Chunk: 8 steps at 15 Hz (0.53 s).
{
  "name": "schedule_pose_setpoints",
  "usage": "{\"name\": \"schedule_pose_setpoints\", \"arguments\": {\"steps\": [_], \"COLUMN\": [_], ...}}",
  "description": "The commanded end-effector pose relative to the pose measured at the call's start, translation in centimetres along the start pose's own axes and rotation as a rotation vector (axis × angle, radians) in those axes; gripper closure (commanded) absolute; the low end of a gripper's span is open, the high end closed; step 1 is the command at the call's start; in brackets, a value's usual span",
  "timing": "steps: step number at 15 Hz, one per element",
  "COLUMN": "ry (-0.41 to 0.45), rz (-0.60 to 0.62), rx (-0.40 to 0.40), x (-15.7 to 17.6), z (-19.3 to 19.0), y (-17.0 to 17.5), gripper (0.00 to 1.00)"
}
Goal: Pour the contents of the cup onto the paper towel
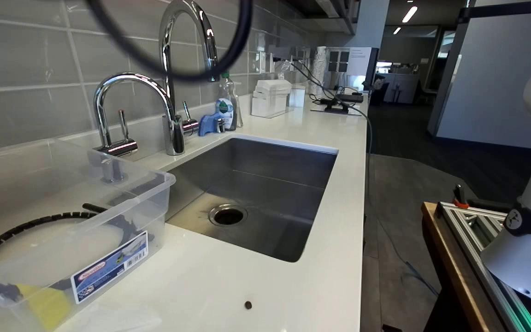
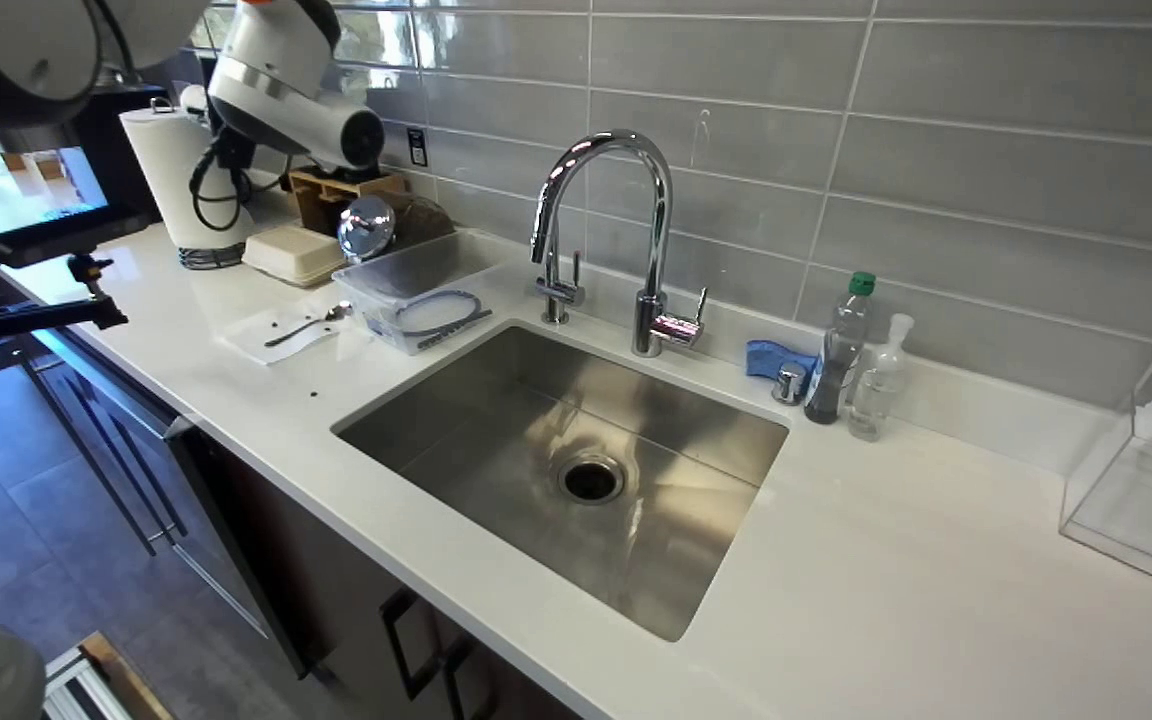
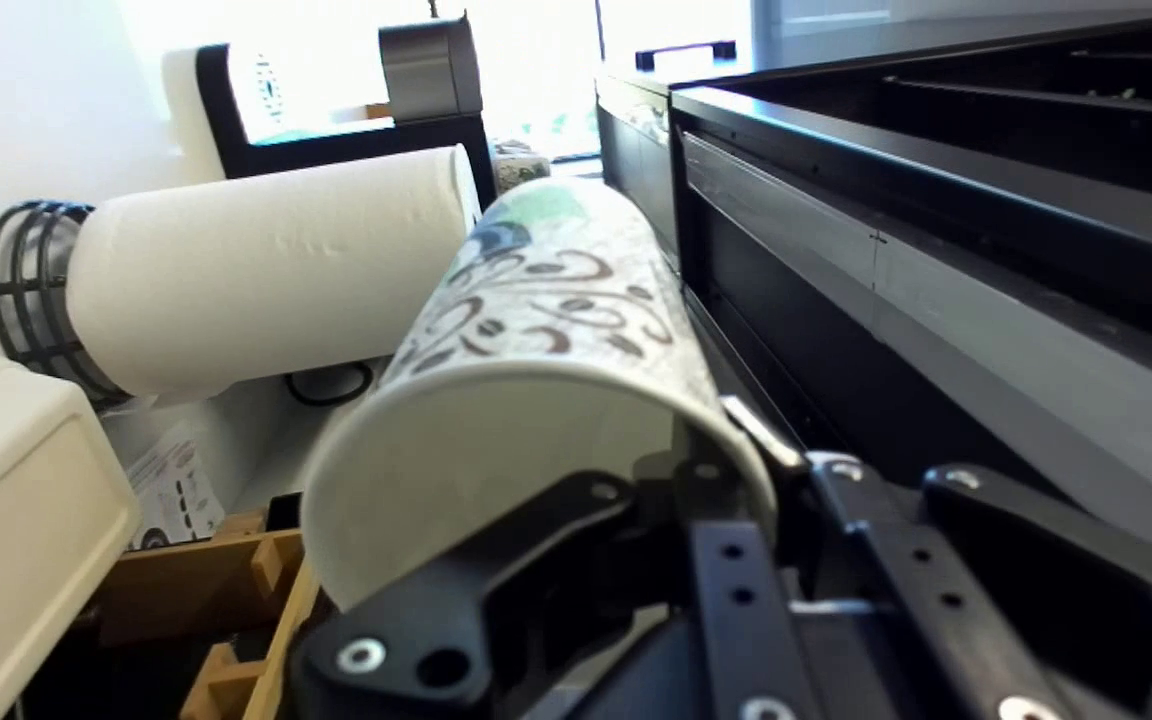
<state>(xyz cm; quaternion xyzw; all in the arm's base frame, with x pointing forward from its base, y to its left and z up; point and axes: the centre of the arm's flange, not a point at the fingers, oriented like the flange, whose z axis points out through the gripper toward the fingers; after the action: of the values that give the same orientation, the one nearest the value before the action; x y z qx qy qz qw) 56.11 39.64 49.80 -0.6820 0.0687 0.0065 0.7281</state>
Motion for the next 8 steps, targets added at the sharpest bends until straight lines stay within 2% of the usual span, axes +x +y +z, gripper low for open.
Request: {"name": "schedule_pose_setpoints", "arguments": {"steps": [1, 5, 8], "ry": [0.016, 0.071, 0.121], "rz": [0.044, 0.057, 0.052], "rx": [-0.19, -0.396, -0.562], "x": [-1.7, -1.9, -0.6], "z": [0.4, -1.7, -2.9], "y": [-6.3, -9.6, -12.8], "gripper": [0.98, 0.98, 0.98]}}
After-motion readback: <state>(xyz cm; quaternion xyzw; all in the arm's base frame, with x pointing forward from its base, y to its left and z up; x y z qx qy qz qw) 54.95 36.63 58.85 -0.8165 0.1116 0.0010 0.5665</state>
